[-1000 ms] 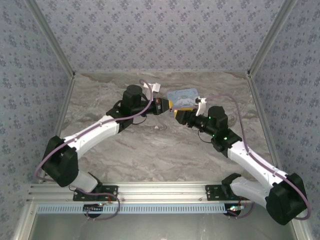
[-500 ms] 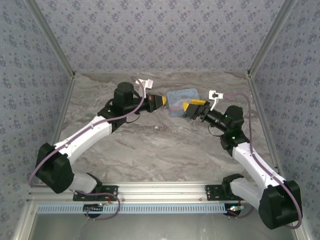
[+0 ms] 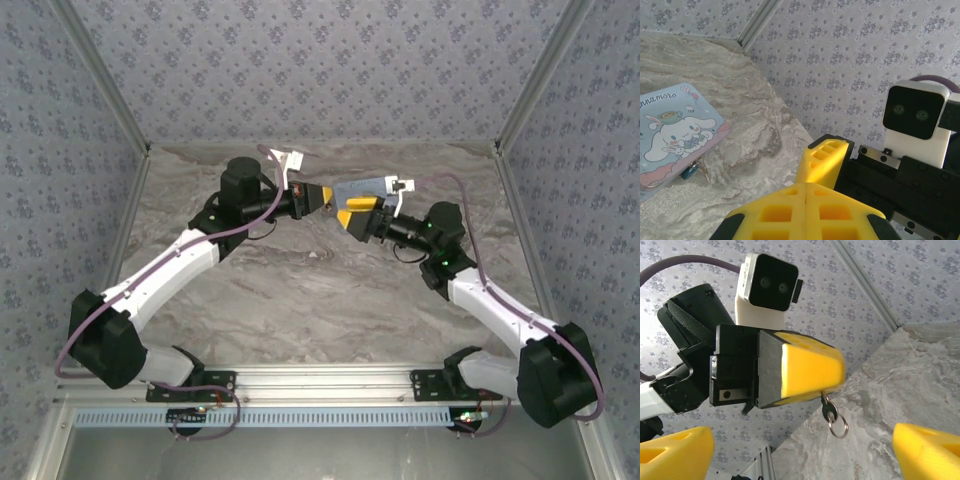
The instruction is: Unlock a padlock with a key
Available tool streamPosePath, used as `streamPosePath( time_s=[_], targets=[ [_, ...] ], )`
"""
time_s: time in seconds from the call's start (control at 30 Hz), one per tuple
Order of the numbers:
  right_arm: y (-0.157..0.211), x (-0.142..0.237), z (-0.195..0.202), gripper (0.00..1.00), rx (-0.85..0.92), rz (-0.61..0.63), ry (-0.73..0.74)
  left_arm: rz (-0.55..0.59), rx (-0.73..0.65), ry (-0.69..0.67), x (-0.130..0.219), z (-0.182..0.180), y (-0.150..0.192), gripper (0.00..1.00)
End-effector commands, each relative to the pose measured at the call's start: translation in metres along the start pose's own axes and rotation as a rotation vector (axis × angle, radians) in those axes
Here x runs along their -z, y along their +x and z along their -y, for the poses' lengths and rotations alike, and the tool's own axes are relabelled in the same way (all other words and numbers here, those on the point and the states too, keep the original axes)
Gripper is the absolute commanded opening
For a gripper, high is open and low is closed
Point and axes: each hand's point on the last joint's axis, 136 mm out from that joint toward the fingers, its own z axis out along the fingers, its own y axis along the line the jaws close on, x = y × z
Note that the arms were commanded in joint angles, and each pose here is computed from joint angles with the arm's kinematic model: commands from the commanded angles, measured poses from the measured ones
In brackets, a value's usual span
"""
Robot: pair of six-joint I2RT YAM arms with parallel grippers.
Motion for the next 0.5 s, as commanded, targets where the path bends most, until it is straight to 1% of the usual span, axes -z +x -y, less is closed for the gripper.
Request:
streamPosePath(
  time_s=[0.0,0.1,0.23,0.47],
  targets=[
    [-0.017,-0.007,-0.014,0.9,0.065,0.037,-0.058,0.037,-0.063,0.068,0.012,0.03,-0.018,0.0],
    [-0.017,-0.013,-0.014,0.87,0.057,0.027,-0.081,0.036,-0.059,0.075,0.012,0.03,-0.018,0.0],
    [-0.012,-0.021,-0.013,0.77,0.048,0.002,-0.095,0.038,-0.054,0.079,0.013,0.031,-0.018,0.0],
    [0.0,-0.024,-0.006,0.66,0.024,-0.019,-0.084,0.042,-0.047,0.074,0.012,0.029,-0.018,0.0]
  ],
)
